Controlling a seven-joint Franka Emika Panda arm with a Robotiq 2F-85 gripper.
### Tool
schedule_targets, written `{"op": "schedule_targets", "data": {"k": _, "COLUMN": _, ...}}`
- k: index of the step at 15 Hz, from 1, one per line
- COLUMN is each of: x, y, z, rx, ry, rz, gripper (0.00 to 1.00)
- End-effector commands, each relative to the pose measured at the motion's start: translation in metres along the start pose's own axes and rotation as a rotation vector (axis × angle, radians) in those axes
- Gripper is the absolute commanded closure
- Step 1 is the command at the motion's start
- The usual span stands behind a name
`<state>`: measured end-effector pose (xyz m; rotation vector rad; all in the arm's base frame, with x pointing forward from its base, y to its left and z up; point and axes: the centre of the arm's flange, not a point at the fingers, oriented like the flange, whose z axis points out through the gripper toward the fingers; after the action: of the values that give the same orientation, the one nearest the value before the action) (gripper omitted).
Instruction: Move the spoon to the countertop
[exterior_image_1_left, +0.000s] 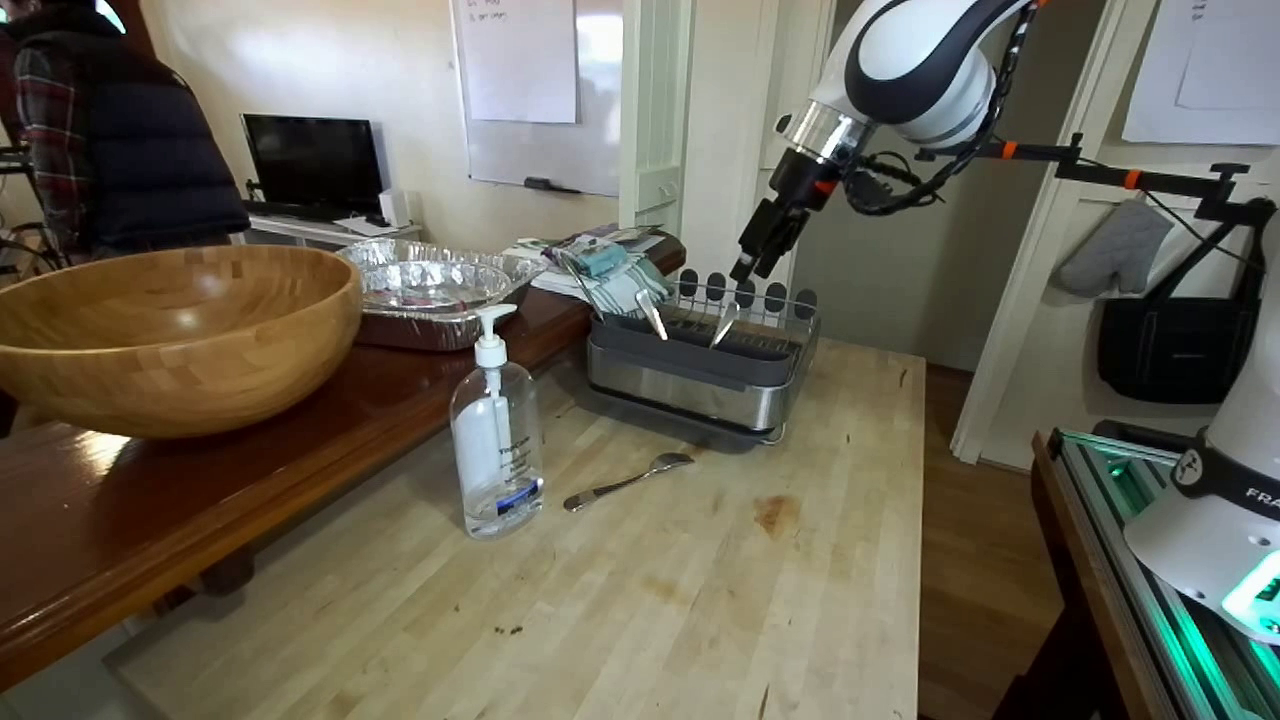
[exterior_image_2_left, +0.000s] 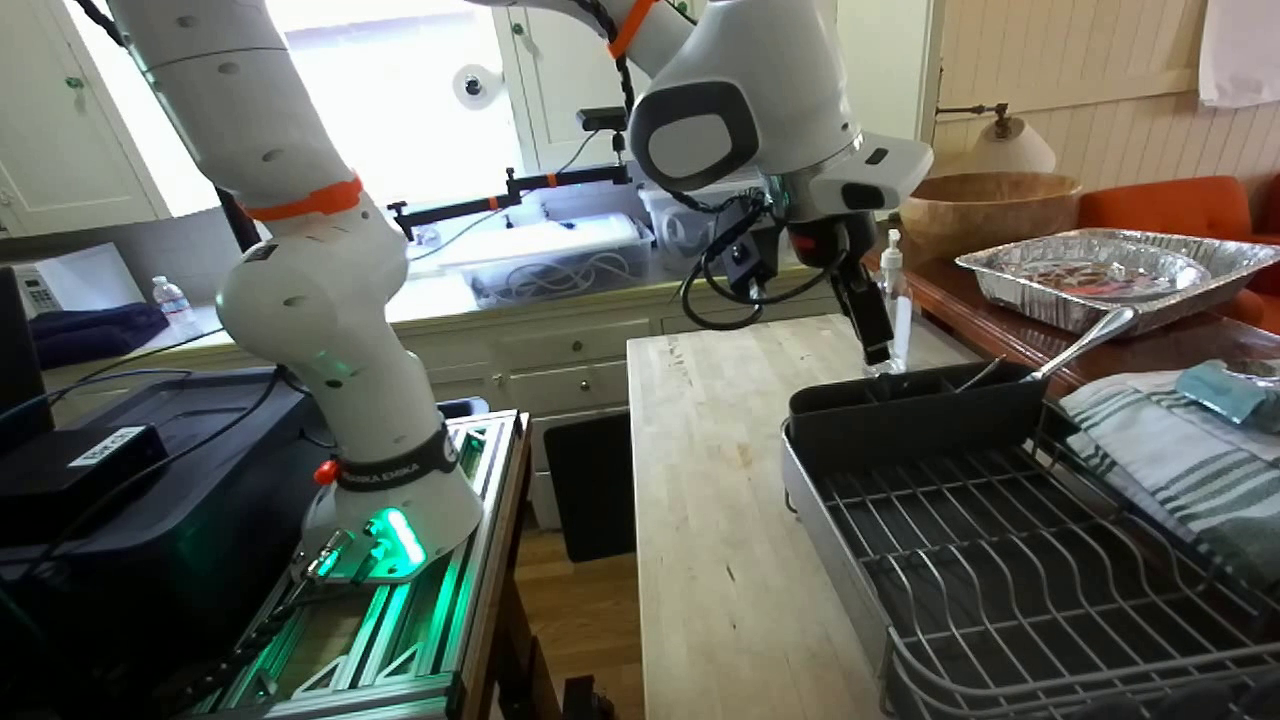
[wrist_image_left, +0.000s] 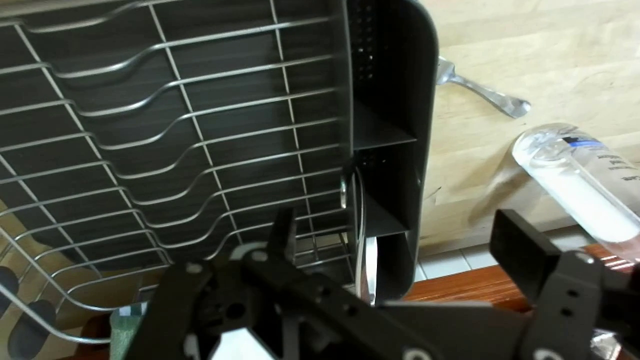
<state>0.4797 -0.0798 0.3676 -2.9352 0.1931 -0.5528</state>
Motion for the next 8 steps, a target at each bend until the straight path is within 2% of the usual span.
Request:
{"op": "schedule_targets", "data": {"k": 1, "x": 0.002, "y": 0.009, "z": 0.018, "rx": 0.004, "ry": 0.053, "rz": 0.003, "gripper": 0.0}}
{"op": "schedule_targets", "data": {"k": 8, "x": 0.0, "y": 0.012, "z": 0.048, "rx": 0.042, "ry": 0.063, "rz": 0.009, "gripper": 0.0}}
